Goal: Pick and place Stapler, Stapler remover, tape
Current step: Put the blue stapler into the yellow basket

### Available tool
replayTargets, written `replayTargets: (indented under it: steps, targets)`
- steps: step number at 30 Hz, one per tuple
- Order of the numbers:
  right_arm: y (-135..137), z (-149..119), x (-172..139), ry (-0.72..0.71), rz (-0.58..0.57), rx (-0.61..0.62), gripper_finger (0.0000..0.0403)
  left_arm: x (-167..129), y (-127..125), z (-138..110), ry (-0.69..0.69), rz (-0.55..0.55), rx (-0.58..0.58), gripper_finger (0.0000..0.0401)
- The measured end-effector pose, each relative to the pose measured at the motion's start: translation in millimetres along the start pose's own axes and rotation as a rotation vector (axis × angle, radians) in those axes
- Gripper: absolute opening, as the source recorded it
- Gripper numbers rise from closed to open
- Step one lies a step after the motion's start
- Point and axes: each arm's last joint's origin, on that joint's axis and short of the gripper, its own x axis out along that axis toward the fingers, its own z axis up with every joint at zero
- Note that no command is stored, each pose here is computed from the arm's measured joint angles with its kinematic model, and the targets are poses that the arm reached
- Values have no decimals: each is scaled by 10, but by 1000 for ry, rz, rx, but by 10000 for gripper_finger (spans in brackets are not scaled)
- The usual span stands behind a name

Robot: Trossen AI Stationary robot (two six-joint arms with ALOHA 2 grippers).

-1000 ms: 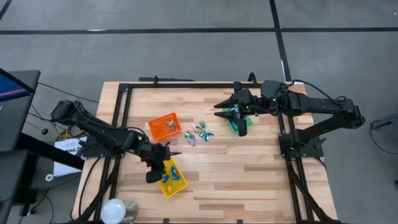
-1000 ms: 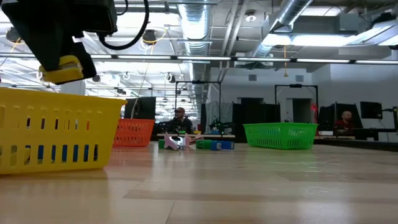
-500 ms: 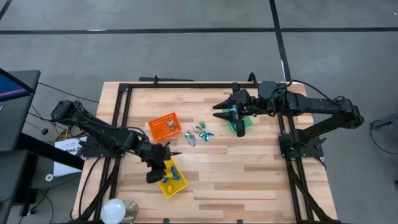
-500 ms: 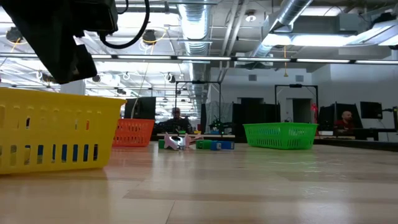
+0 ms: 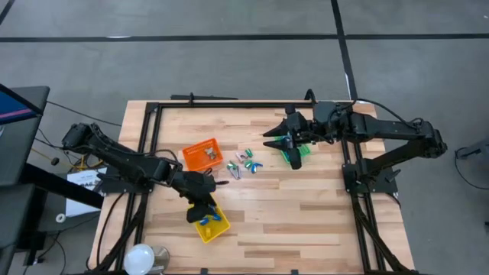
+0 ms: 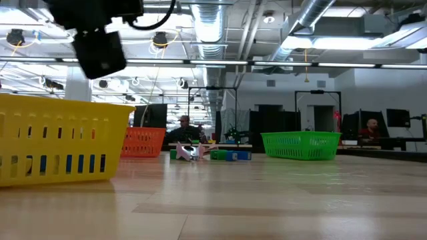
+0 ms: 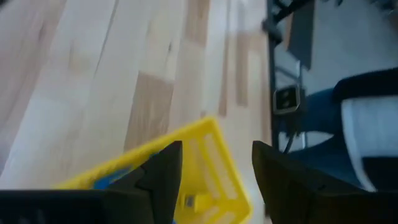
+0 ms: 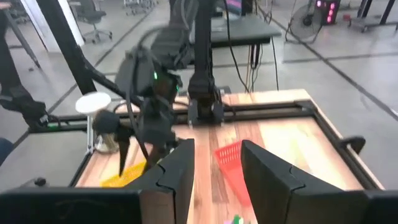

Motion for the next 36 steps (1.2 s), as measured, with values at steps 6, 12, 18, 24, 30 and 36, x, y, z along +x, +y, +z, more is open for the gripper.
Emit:
replayTargets:
  steps: [6,12,18,24,30,36]
  targets:
    - [-21,-75,-2,74,-63,28,154,-16,-12,123,-97,-50,14,181]
    - [-43,-195,106,175,-95,50,217,-37,14,215,-163,-65,58,181]
    - [-129,-487,428,375,-125,54,243,-117,52,311,-227,-74,46,181]
    - [-208,-764,775,515,-133,16,244,-396,-30,382,-343,-82,156,181]
    - [-321,-1046,1005,662,-146,-6,244,-769,-96,410,-531,-15,201,181]
    - [-490,-1339,1231,784,-164,0,244,-1066,-109,390,-680,104,275,181]
